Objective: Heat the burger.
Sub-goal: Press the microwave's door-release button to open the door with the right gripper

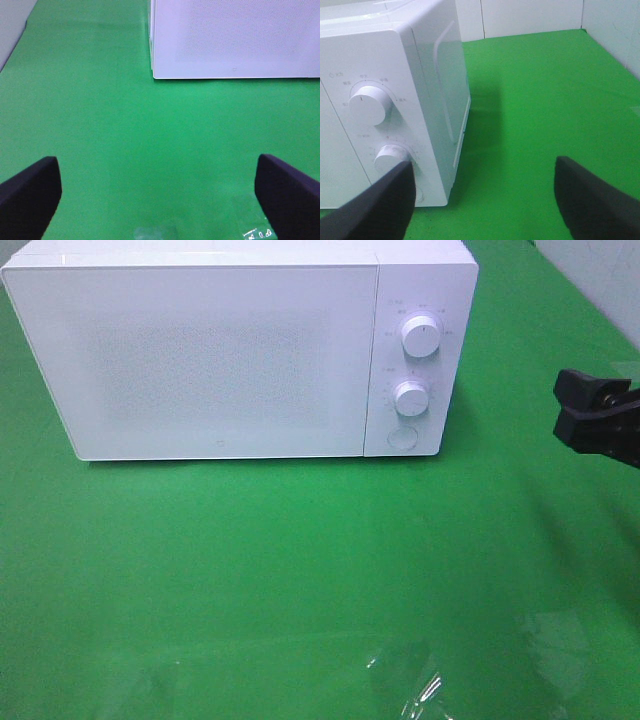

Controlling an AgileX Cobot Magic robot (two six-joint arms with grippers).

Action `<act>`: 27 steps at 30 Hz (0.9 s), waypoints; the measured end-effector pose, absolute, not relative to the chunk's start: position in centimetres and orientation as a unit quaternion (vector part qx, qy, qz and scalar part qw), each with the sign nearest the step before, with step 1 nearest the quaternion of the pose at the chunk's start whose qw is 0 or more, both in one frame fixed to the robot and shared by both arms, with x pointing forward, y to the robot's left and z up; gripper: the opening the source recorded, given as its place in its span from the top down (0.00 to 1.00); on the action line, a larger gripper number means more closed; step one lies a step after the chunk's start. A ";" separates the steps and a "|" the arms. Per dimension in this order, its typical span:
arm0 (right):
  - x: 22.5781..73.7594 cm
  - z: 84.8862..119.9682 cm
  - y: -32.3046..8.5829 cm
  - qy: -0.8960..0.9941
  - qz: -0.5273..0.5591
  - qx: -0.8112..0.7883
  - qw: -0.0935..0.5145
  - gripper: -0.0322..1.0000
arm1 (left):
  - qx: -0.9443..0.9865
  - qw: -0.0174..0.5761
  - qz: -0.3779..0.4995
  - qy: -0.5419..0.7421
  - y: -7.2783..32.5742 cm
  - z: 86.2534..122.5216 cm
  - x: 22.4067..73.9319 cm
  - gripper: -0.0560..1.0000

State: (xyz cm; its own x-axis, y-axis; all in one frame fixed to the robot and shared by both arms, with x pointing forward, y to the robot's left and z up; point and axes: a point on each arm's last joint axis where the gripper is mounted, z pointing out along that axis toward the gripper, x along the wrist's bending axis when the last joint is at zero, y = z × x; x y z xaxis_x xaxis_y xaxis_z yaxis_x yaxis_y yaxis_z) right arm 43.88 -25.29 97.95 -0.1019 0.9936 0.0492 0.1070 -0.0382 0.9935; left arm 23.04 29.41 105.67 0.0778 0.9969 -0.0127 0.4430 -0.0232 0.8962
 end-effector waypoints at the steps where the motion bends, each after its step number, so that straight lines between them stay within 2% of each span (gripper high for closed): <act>1: 43.9 98.0 -25.3 0.540 0.509 0.510 0.435 0.25 | 0.621 0.391 0.354 0.579 29.4 105.7 23.0 0.03; 17: 43.5 94.3 -20.2 0.552 0.483 0.511 0.448 0.25 | 0.621 0.391 0.354 0.579 29.4 105.7 23.0 0.03; 27: 44.5 93.8 -16.4 0.573 0.492 0.489 0.437 0.25 | 0.621 0.391 0.354 0.579 29.4 105.7 23.0 0.03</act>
